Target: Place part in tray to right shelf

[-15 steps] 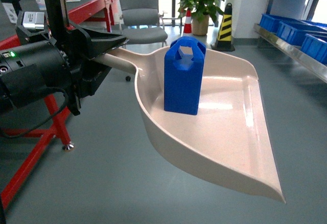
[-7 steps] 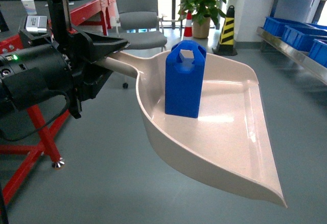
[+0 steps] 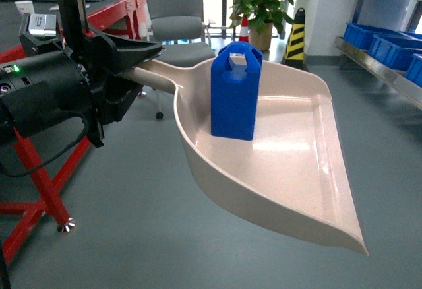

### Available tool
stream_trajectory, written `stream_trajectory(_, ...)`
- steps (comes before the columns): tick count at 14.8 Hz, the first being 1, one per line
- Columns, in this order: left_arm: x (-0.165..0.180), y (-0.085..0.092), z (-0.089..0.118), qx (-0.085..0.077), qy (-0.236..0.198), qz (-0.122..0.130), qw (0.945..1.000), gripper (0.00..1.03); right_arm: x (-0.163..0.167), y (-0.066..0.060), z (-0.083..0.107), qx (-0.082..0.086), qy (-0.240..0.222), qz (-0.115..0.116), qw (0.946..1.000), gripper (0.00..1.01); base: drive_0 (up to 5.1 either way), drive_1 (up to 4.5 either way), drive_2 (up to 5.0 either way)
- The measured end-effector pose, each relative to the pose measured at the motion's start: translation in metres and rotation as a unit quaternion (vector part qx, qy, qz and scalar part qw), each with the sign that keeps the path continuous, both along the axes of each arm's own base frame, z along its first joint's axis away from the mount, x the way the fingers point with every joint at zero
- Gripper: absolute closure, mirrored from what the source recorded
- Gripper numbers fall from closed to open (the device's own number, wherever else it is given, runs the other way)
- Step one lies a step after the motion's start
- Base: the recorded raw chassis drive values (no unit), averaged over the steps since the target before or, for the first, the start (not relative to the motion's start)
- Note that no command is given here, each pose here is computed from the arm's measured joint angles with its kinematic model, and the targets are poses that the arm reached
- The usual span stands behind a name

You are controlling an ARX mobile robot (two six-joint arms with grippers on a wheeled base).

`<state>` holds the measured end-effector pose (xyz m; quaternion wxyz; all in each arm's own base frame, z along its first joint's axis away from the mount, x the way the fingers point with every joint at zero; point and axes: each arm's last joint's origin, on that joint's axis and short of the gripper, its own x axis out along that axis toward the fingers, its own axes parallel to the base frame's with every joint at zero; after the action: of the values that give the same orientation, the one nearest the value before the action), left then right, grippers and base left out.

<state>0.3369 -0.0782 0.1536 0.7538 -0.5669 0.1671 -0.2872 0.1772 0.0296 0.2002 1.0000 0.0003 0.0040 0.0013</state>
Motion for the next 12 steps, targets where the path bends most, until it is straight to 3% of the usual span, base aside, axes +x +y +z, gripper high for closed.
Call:
stream_trajectory(8, 0.0003, 0.0013, -0.0004, 0.001, 0.002, 0.002, 1.0, 0.88, 0.0, 0.0, 0.0001, 0.0, 0.0, 0.0, 1.0, 0.03, 0.0, 0.0, 0.0)
stream_trajectory(12, -0.0003, -0.0011, -0.0004, 0.001, 0.002, -0.005, 1.0, 0.88, 0.0, -0.0001, 0.0001, 0.0, -0.001, 0.0, 1.0, 0.03, -1.7, -1.72, -1.7)
